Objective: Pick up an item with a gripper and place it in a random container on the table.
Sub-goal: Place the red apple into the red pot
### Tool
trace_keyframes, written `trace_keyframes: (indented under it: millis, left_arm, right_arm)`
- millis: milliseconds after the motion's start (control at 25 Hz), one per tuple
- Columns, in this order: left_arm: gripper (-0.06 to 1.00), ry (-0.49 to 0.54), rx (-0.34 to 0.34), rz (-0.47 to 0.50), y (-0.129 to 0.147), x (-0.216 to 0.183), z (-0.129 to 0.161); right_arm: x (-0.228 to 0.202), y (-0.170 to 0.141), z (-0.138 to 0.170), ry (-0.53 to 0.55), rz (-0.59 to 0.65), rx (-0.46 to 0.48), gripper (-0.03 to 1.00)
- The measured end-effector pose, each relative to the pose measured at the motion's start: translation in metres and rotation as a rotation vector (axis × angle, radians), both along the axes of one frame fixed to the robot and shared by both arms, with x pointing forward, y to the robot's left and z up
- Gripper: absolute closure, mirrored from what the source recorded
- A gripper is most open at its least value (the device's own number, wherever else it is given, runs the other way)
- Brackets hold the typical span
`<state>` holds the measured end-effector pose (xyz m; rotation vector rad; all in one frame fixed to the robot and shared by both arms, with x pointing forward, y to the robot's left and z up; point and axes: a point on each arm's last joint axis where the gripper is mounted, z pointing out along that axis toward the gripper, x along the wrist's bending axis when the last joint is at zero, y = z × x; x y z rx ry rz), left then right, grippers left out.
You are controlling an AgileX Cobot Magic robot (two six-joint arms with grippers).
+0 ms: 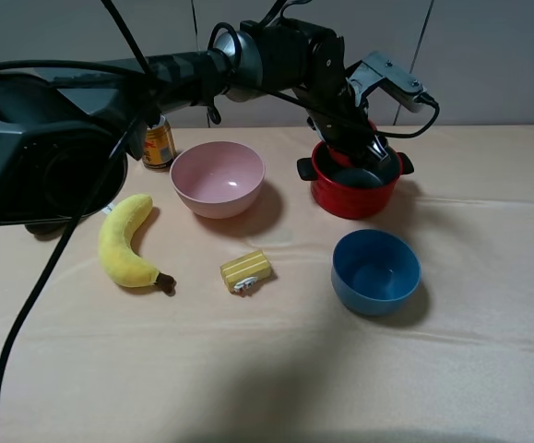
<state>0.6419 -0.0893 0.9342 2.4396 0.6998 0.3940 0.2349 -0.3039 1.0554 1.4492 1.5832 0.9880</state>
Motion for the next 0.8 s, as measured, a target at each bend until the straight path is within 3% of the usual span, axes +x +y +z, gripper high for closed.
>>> trace_keyframes:
  millis: [560, 800]
  left_arm:
    - [0.22, -0.002, -0.012, -0.015, -0.008, -0.006, -0.001]
    - [0.21, 0.023, 0.012, -0.018, -0.009, -0.007, -0.017]
  right_arm:
    - [0.000, 0.000, 0.000, 0.000, 0.000, 0.000, 0.27]
    - [0.000, 0.000, 0.000, 0.000, 0.000, 0.000, 0.27]
